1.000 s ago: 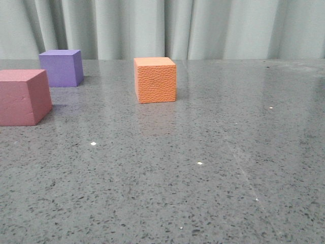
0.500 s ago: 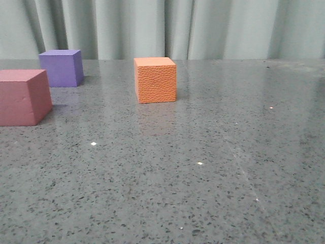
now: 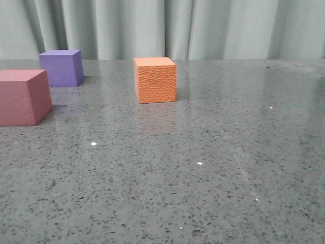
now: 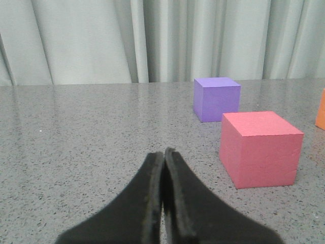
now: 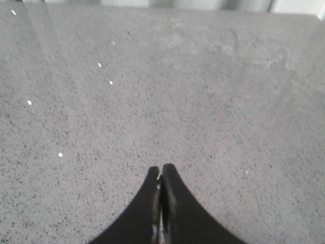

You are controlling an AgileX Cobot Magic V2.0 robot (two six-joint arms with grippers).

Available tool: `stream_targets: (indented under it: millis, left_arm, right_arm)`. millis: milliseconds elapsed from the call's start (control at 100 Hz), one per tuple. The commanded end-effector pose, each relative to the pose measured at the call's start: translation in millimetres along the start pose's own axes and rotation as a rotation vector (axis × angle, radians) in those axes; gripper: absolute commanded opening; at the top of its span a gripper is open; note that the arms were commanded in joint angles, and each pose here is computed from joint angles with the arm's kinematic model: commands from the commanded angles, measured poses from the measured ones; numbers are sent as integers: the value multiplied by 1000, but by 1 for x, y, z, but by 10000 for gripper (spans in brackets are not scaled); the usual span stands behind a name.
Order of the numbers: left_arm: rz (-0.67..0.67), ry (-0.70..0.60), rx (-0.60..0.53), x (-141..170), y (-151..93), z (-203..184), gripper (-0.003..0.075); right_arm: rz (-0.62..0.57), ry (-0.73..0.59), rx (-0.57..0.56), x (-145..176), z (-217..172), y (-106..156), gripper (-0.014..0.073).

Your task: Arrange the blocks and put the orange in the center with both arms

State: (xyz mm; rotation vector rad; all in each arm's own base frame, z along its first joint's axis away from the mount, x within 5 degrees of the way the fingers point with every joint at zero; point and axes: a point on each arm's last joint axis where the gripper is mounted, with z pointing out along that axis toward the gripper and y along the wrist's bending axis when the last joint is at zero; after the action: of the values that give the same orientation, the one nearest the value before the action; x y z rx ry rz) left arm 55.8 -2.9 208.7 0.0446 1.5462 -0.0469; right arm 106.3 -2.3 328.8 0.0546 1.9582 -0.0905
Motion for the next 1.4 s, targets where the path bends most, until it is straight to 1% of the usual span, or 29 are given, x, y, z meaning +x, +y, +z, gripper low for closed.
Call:
stream_targets:
  millis: [0,180,250,410,540,640,820,1050,1390]
  left_arm:
    - [-9,-69,18,9,-1,-1,-19]
    - [-9,-69,18,9,-1,-1,-19]
    - [-9,-69,18,9,-1,-1,-19]
    - [-9,-69,18,9,-1,-1,-19]
    - [-9,-69,18,9,-1,-1,-19]
    - [-9,-69,18,9,-1,-1,-19]
    - [-9,-69,18,9,-1,-1,-19]
    - [-9,-69,18,9,-1,-1,-19]
    - [-9,-69,18,9,-1,-1,-19]
  right_arm:
    - [-14,-126,-42,-4,-7,1,-67]
    - [-30,-208,-122,26,-13,4,-67]
    - [-35,-270,-160,38,-16,6,-67]
    - [17,-400,-213,68,-20,8,-67]
    - [51,-451,-224,92,-23,7,-67]
    - [67,-465,-220,105,-24,6,-67]
    - [78,-419,-179,119,-13,5,-67]
    - [90,-449,-155,131,-3,5,-67]
    - [90,-454,-156,132,-2,5,-67]
